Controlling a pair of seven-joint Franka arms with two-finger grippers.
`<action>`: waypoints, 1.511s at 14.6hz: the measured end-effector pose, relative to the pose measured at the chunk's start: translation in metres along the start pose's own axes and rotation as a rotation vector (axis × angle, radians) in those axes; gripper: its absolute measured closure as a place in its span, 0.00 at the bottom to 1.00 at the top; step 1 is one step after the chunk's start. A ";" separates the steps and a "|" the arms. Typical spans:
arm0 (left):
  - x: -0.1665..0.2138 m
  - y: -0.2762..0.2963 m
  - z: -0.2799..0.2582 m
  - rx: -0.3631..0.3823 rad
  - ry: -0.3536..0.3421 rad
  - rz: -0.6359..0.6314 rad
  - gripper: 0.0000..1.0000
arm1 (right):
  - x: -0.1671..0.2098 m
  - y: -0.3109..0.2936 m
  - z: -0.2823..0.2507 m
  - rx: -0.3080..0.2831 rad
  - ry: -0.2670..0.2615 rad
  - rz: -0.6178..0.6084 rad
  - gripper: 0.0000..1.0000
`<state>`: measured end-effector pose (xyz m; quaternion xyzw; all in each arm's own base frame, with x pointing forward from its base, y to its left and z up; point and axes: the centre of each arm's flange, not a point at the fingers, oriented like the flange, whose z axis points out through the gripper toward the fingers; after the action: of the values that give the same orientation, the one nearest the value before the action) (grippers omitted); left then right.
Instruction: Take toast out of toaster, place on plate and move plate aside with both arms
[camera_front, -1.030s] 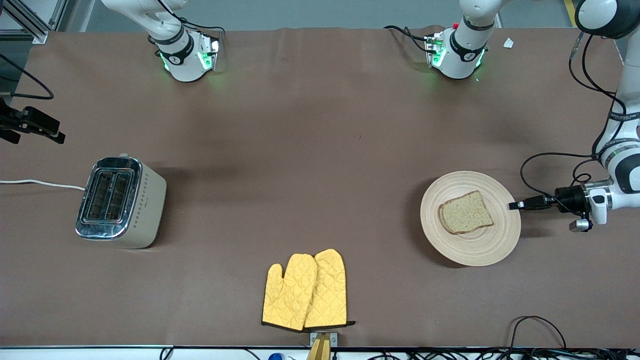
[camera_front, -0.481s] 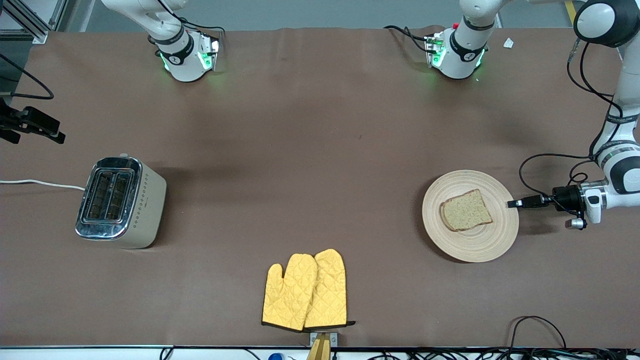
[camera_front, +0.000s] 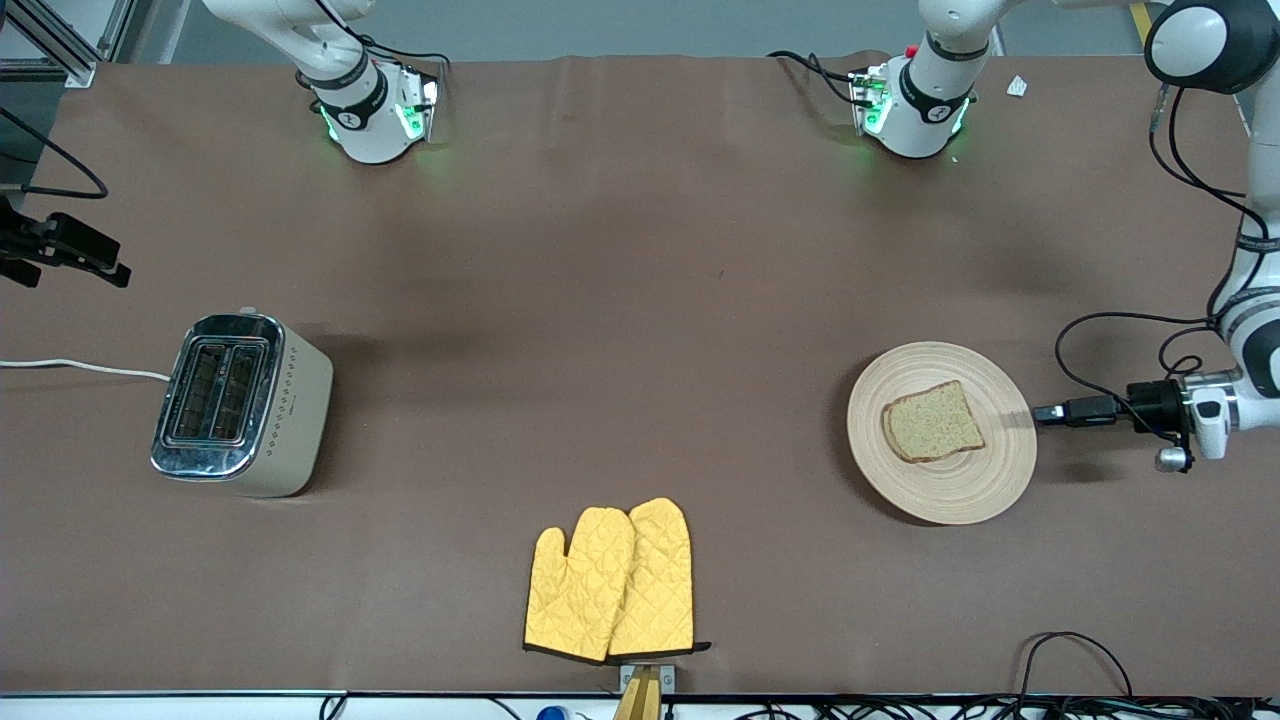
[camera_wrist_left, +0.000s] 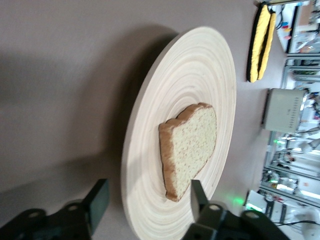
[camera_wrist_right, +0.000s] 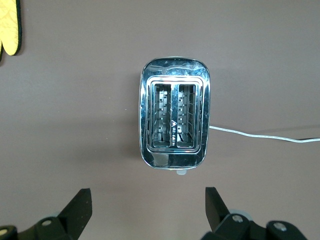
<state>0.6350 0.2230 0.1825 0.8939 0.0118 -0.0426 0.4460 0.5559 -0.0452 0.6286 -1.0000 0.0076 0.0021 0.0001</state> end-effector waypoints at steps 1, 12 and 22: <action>0.010 0.019 -0.004 0.036 -0.013 0.001 0.12 | 0.000 0.000 0.000 0.000 0.000 0.000 0.00; 0.025 0.310 -0.005 0.558 -0.076 -0.035 0.00 | 0.000 0.000 0.000 0.000 -0.001 0.000 0.00; -0.064 0.512 0.016 0.854 -0.035 -0.025 0.00 | 0.000 0.000 0.000 0.002 0.000 0.000 0.00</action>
<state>0.6006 -0.0967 0.5864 0.9973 -0.0037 -0.0643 0.0354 0.5558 -0.0450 0.6287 -1.0000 0.0076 0.0020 0.0012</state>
